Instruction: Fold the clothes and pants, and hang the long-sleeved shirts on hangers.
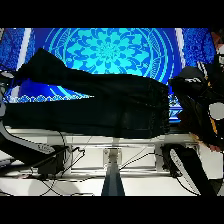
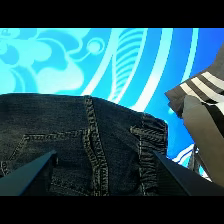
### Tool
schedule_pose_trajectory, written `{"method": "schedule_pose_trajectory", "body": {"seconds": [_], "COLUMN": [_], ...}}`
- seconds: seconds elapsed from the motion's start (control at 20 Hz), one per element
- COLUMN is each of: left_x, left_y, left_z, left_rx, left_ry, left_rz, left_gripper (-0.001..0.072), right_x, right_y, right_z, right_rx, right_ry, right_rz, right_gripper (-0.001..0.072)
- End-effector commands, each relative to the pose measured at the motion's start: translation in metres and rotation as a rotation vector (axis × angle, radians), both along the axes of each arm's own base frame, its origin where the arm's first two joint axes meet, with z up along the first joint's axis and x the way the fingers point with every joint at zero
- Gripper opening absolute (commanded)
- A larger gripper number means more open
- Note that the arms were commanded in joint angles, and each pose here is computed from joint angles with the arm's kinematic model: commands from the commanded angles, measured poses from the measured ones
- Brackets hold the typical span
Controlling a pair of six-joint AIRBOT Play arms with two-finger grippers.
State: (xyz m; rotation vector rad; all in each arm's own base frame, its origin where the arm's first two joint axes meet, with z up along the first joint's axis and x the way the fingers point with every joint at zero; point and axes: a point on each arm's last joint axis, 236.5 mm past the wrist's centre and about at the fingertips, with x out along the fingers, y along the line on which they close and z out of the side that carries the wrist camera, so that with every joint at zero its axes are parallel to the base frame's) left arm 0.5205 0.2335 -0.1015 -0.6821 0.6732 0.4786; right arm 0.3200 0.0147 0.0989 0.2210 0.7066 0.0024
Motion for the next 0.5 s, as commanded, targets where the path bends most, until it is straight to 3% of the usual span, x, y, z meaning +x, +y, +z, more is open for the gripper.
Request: {"method": "schedule_pose_trajectory", "body": {"seconds": [0.0, 0.45], "left_x": [0.007, 0.005], "left_y": [0.002, 0.027], "left_z": [0.022, 0.248], "left_rx": [0.026, 0.457], "left_ry": [-0.035, -0.288], "left_rz": [-0.011, -0.088], "left_gripper": [0.0024, 0.0023], "right_x": [0.000, 0.000], "right_y": [0.000, -0.005], "right_z": [0.000, -0.002], "right_rx": [0.003, 0.035], "right_ry": [0.000, 0.010], "right_rz": [-0.002, -0.058], "right_gripper": [0.0675, 0.0673]}}
